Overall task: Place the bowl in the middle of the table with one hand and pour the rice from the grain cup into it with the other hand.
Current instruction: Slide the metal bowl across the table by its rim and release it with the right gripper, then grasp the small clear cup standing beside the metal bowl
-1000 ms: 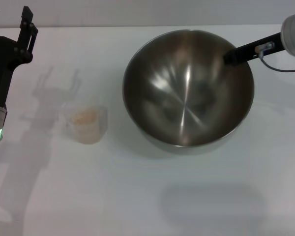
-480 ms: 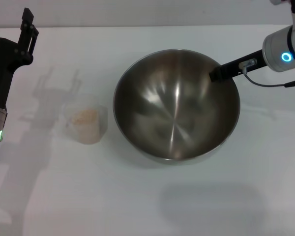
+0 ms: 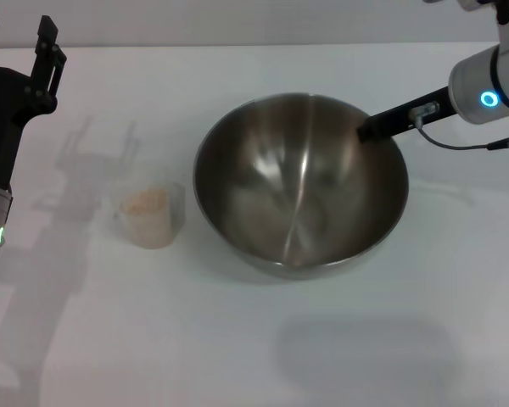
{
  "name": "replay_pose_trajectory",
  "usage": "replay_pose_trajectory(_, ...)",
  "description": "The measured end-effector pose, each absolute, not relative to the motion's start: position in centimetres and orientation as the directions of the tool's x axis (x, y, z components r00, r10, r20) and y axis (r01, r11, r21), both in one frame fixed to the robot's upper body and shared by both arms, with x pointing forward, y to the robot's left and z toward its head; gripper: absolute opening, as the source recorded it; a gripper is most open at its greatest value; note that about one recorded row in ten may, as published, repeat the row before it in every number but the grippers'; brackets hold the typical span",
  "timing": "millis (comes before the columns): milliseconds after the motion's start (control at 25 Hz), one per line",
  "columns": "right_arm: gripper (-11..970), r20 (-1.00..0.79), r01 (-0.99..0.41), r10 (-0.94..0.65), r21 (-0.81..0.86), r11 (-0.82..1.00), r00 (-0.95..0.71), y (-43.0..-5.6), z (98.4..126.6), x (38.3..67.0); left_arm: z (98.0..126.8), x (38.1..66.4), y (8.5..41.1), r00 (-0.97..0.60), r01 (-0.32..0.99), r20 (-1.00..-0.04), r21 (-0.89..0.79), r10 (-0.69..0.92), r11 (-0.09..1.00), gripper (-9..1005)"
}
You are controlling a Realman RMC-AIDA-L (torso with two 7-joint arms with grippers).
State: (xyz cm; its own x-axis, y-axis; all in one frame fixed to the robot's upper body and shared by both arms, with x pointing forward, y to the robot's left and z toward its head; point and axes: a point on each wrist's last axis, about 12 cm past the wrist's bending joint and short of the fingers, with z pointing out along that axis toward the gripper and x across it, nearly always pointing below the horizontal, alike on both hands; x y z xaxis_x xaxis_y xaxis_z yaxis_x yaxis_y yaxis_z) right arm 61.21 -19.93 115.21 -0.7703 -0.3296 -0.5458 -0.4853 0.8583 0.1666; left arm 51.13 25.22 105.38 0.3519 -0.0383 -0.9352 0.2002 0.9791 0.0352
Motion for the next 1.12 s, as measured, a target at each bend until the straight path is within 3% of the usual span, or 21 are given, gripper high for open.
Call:
replay_pose_trajectory(200,81,-0.541,-0.513,-0.384,0.104,0.852,-0.748,-19.4,115.2,61.3,105.4,51.0,25.2,0.352,0.201,-0.935,0.035,-0.039,0.979,668)
replay_pose_trajectory(400,307,-0.569,-0.531,-0.401,0.074,0.844,-0.718,-19.1,116.2,61.5,105.3,50.8,25.2,0.351,0.198,-0.935,0.028,-0.045,0.98,667)
replay_pose_trajectory(840,347,-0.707,-0.556,-0.428,-0.058,0.829,-0.564,-18.9,120.5,61.5,105.2,50.3,25.5,0.354,0.189,-0.934,0.02,-0.049,0.982,668)
replay_pose_trajectory(1120,347,-0.844,-0.496,-0.343,-0.108,0.861,-0.413,-18.9,122.0,62.7,104.9,49.8,25.9,0.346,0.174,-0.937,0.018,-0.044,0.985,668)
